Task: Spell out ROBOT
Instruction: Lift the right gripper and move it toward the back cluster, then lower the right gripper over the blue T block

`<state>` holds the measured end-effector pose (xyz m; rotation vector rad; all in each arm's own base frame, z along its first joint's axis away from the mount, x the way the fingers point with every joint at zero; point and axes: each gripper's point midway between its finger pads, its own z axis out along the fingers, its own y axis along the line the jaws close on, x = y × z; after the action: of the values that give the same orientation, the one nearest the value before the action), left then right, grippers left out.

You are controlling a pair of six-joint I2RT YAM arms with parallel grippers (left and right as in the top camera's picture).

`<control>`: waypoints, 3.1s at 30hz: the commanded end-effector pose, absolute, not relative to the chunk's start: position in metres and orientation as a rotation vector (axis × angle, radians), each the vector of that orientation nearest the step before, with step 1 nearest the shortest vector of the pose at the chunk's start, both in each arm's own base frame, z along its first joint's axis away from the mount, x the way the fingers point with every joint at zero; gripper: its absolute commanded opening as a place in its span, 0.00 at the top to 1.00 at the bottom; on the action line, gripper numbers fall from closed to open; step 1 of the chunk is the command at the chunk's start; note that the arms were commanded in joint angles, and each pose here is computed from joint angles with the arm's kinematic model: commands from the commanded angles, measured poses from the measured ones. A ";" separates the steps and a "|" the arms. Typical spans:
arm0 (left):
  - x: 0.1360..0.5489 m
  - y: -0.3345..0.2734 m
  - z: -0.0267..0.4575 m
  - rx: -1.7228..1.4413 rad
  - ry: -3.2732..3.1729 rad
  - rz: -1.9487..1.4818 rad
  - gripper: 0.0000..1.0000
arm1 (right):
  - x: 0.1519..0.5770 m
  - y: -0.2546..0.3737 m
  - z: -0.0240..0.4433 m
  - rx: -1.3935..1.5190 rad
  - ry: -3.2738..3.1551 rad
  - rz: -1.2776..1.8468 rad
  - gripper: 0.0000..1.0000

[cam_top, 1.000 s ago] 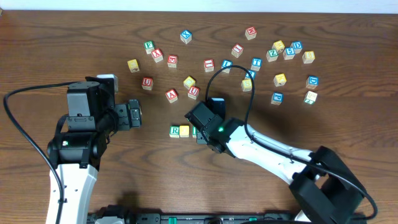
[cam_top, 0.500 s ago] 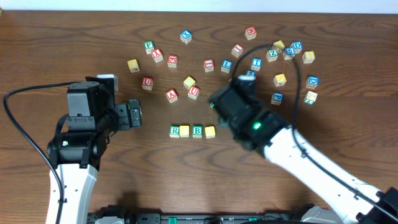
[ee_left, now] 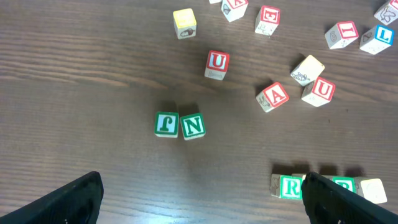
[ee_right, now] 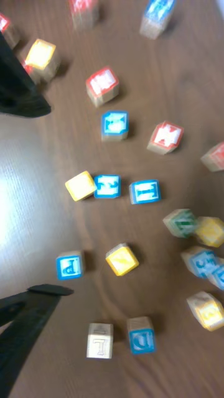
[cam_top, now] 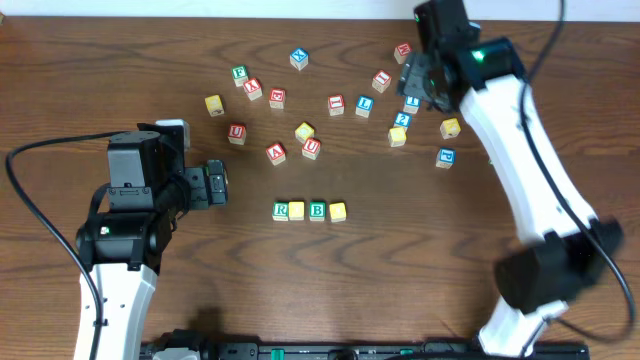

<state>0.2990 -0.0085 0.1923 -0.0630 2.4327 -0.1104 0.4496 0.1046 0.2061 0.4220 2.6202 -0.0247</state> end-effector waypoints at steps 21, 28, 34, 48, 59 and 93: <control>0.299 -0.008 0.193 -0.051 2.431 -0.108 0.00 | 0.499 0.077 0.090 0.337 2.923 0.099 0.13; 0.299 -0.008 0.193 -0.051 2.431 -0.108 0.00 | 0.503 0.081 0.091 0.269 2.915 0.101 0.13; 0.299 -0.008 0.193 -0.051 2.431 -0.108 0.00 | 0.513 0.099 0.086 0.215 2.878 0.119 0.14; 0.299 -0.008 0.193 -0.051 2.431 -0.108 0.00 | 0.537 0.107 0.035 0.417 2.801 -0.040 0.25; 0.299 -0.008 0.193 -0.051 2.431 -0.108 0.00 | 0.541 0.102 0.026 0.468 2.777 -0.078 0.36; 0.299 -0.008 0.193 -0.051 2.431 -0.108 0.00 | 0.540 0.090 0.010 0.496 2.778 -0.119 0.49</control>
<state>0.2989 -0.0086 0.1922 -0.0629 2.4335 -0.1109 0.5428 0.0947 0.0186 0.4750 2.7649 -0.0968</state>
